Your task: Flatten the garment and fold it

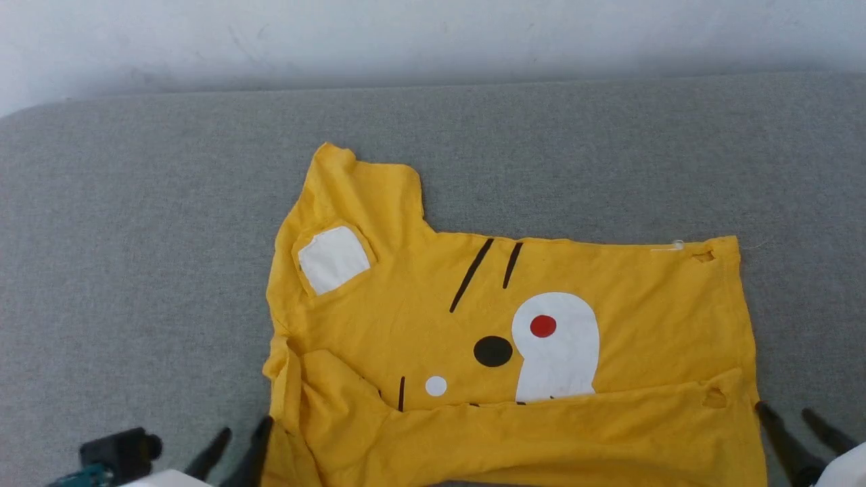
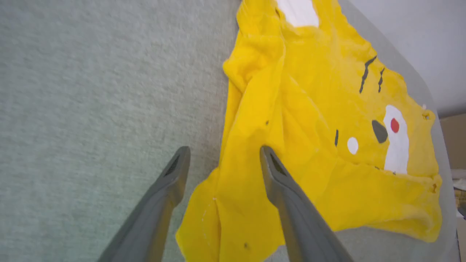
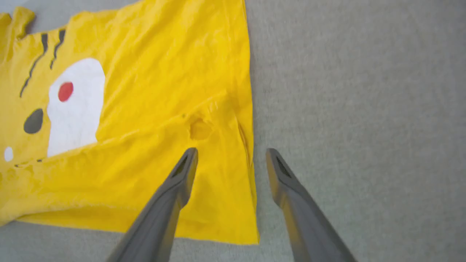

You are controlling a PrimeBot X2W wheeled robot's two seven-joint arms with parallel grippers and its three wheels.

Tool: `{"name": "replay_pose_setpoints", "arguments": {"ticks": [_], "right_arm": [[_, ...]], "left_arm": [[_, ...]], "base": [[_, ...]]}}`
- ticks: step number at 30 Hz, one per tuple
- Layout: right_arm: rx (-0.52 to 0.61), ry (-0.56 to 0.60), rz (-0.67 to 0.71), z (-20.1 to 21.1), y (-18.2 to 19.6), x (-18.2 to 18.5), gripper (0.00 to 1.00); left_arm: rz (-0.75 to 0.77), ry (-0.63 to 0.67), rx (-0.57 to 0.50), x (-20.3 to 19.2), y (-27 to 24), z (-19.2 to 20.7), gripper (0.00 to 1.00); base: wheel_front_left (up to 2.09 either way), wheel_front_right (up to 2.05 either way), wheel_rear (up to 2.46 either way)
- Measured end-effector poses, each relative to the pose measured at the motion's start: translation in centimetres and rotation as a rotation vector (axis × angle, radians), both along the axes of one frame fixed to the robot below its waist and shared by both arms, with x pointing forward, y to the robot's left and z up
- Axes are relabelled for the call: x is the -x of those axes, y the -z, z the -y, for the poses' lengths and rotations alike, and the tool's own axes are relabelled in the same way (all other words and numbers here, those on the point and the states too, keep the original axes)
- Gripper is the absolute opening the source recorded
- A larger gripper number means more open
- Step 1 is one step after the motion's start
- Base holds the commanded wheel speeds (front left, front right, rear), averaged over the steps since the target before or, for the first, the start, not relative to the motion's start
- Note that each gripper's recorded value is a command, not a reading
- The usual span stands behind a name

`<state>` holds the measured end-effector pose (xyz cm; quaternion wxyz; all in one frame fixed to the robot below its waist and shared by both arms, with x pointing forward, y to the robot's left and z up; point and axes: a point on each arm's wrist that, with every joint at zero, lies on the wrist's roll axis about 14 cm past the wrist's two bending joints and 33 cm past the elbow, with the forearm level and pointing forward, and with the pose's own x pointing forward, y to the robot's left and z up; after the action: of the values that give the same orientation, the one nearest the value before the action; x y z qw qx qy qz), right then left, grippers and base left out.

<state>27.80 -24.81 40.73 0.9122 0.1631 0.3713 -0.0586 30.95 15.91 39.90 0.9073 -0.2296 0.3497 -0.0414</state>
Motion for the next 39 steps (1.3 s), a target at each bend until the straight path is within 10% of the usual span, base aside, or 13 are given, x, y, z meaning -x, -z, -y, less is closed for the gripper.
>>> {"name": "replay_pose_setpoints", "arguments": {"ticks": [8,16,26,39], "right_arm": [[0.243,-0.003,0.316,3.0,-5.9,-5.5,1.0],[0.256,-0.063,0.481,0.1,-7.2,-11.1,1.0],[0.234,-0.08,0.425,-1.1,-3.0,-13.9,1.0],[0.249,-0.035,0.282,0.4,1.6,-12.6,1.0]], "left_arm": [[0.447,0.011,-0.12,-7.2,-9.8,-2.3,1.0],[0.841,0.227,-0.367,-17.1,-18.7,-0.7,1.0],[0.624,0.525,-0.388,-25.9,-12.9,3.4,1.0],[0.233,0.647,-0.335,-28.1,-0.8,4.6,1.0]], "base": [[0.0,0.0,0.0],[0.0,0.0,0.0],[0.0,0.0,0.0],[0.0,0.0,0.0]]}}
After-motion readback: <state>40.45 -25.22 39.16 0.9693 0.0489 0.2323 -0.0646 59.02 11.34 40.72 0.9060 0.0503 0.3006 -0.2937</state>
